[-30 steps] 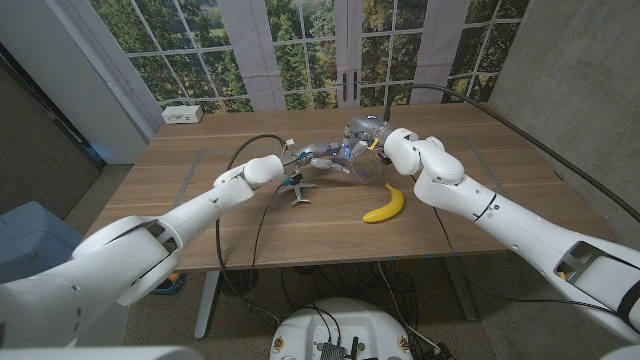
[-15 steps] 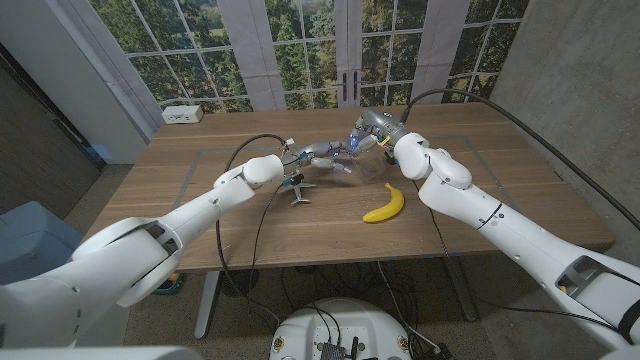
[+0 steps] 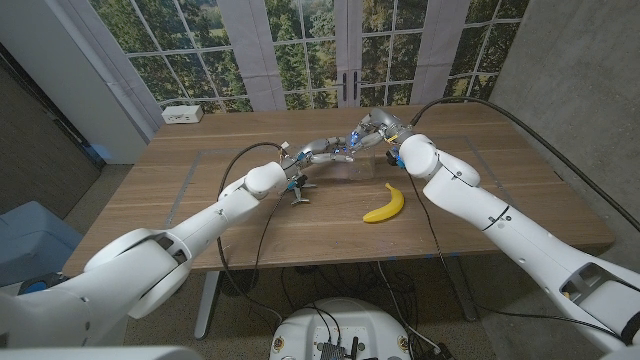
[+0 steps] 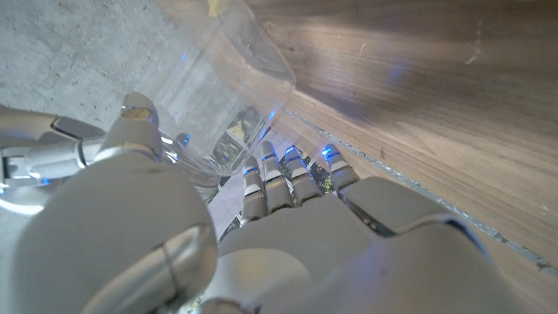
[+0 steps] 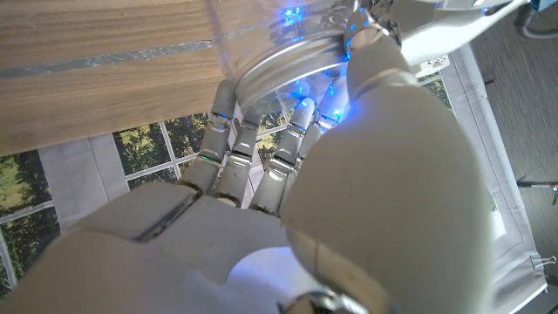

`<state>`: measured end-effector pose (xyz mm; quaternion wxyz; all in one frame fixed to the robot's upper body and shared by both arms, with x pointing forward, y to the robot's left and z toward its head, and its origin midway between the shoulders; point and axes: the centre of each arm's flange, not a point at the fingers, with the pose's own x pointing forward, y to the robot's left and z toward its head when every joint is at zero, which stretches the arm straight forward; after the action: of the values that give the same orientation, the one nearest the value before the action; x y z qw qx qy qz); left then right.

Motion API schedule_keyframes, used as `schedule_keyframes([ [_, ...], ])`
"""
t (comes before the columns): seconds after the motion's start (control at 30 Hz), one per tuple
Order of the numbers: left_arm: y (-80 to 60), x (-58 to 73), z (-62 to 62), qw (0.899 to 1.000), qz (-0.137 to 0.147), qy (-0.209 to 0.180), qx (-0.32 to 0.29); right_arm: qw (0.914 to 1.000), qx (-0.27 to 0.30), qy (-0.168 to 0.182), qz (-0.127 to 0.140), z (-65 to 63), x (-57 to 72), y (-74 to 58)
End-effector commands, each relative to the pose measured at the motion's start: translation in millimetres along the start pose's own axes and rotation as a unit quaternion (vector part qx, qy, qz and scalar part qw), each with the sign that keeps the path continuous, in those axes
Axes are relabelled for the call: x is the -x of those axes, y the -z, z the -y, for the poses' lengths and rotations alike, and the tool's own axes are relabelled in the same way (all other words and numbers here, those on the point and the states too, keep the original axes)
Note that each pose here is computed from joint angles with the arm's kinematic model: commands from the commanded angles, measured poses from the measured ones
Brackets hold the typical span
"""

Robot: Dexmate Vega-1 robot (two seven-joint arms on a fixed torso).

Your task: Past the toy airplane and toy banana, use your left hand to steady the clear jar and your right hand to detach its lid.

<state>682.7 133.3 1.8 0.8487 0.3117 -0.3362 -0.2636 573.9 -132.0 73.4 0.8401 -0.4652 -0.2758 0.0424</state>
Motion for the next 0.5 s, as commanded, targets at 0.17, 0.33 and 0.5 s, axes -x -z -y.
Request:
schedule_keyframes([
  [0.17, -7.5, -1.3, 2.1, 0.999, -0.011, -0.031, 0.006, 0.9974, -0.047, -0.014, 0.053, -2.2, 12.1, -8.4],
  [0.33, -10.5, -0.2, 2.7, 0.999, -0.013, -0.047, -0.002, 0.9976, -0.041, -0.011, 0.054, -1.9, 13.8, -6.9],
  [0.5, -12.8, 0.8, 3.6, 0.998, -0.014, -0.066, -0.006, 0.9994, 0.003, -0.014, 0.03, 0.8, 16.4, -10.0],
])
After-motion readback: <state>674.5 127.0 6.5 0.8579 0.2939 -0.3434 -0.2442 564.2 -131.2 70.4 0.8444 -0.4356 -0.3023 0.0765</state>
